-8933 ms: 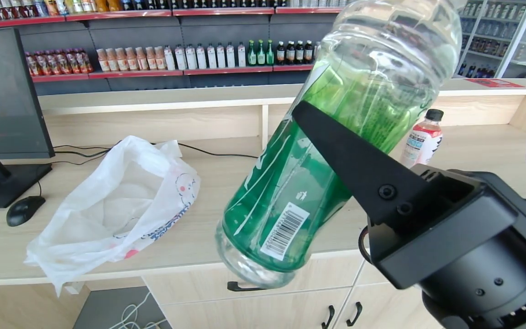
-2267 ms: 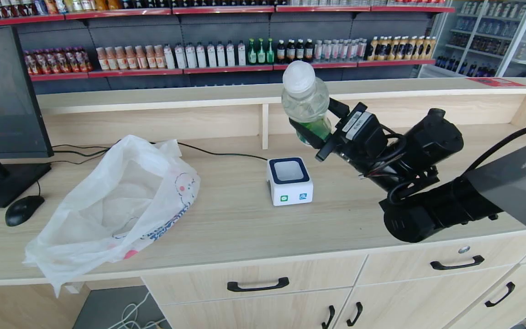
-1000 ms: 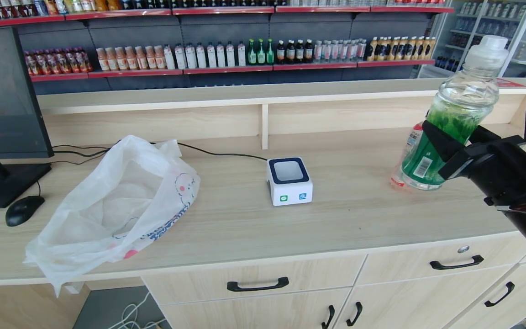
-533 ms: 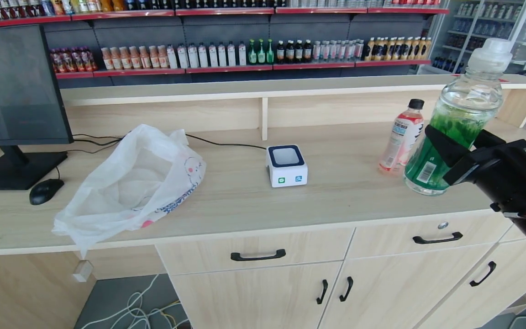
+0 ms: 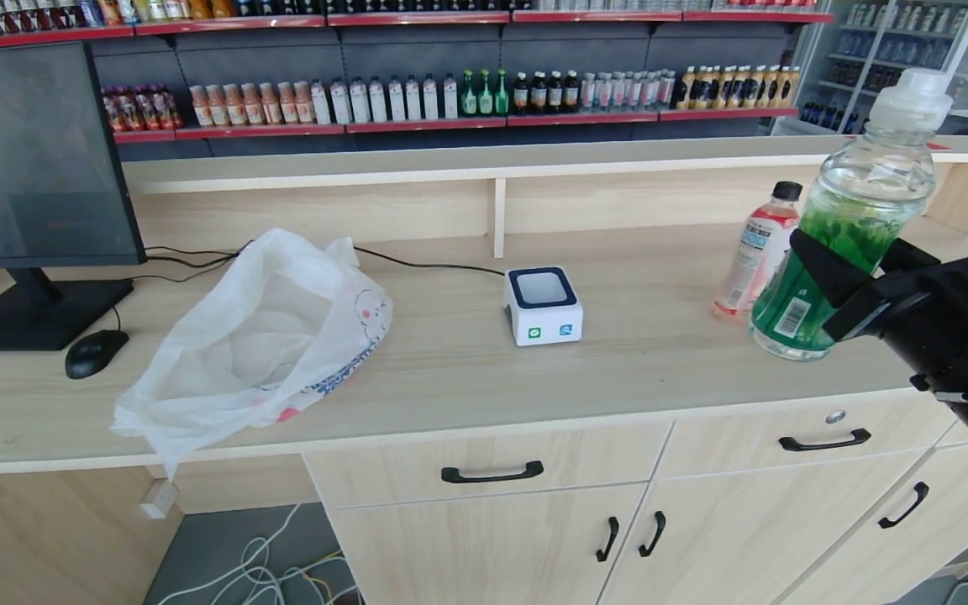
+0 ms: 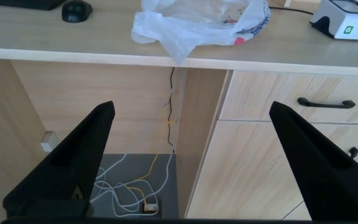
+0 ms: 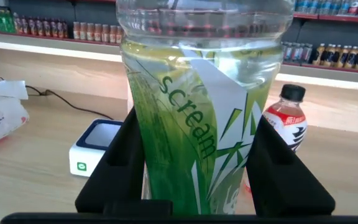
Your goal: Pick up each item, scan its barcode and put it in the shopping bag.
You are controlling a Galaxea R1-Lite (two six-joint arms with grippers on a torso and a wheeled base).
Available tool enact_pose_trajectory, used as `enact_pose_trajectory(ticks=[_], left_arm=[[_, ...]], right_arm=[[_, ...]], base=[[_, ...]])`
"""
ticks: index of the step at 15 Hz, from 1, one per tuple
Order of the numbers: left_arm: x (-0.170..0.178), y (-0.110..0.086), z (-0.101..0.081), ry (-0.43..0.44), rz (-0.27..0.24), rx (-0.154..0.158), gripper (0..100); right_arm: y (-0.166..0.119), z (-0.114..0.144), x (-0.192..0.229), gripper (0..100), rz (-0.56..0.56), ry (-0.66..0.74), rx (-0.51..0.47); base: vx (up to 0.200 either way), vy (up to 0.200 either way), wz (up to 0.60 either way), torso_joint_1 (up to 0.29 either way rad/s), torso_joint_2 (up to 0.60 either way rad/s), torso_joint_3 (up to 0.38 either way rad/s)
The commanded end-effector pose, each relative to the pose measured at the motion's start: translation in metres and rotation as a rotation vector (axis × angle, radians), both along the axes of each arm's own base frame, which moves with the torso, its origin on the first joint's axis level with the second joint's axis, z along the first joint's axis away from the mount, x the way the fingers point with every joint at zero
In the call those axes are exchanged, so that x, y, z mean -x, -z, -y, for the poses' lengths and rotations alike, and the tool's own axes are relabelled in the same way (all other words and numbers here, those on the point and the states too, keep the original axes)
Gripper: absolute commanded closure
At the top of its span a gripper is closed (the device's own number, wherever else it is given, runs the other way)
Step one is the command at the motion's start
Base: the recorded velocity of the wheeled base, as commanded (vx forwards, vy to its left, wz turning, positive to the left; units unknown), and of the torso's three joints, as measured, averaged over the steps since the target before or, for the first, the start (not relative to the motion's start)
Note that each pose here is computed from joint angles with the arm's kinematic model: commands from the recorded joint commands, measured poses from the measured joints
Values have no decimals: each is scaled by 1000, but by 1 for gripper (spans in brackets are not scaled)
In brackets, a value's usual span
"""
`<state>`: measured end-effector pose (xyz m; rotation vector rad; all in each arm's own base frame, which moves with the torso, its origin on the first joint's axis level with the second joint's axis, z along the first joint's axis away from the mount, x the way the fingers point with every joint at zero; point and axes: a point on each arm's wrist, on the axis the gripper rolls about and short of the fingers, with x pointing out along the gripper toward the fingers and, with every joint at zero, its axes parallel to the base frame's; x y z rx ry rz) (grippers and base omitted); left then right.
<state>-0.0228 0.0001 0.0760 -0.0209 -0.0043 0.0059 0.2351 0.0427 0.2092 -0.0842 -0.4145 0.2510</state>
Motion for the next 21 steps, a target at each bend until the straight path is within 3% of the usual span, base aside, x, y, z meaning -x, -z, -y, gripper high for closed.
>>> enact_pose_trajectory(ticks=[1,3,8,14,19,21], left_arm=[[0,0,0,0,0,2,0],[0,0,0,0,0,2,0],[0,0,0,0,0,-1,0],[0,0,0,0,0,-1,0],[0,0,0,0,0,-1,0],[0,0,0,0,0,-1,0]], right_arm=[[3,0,0,100,-10,-2,3],[3,0,0,100,-9,-2,2],[2,-1,0,100,-6,-2,2],[3,-1,-1,100,-7,-2,2],[4,-1,-4,100,-12,-2,3],[1,-2,-8,100,2,-2,1]], base=[[0,200,0,12,12,2],[0,200,0,-5,7,5],[0,0,0,0,0,0],[-200,0,0,2,2,-1],[0,0,0,0,0,0],[0,0,600,24,0,-2]])
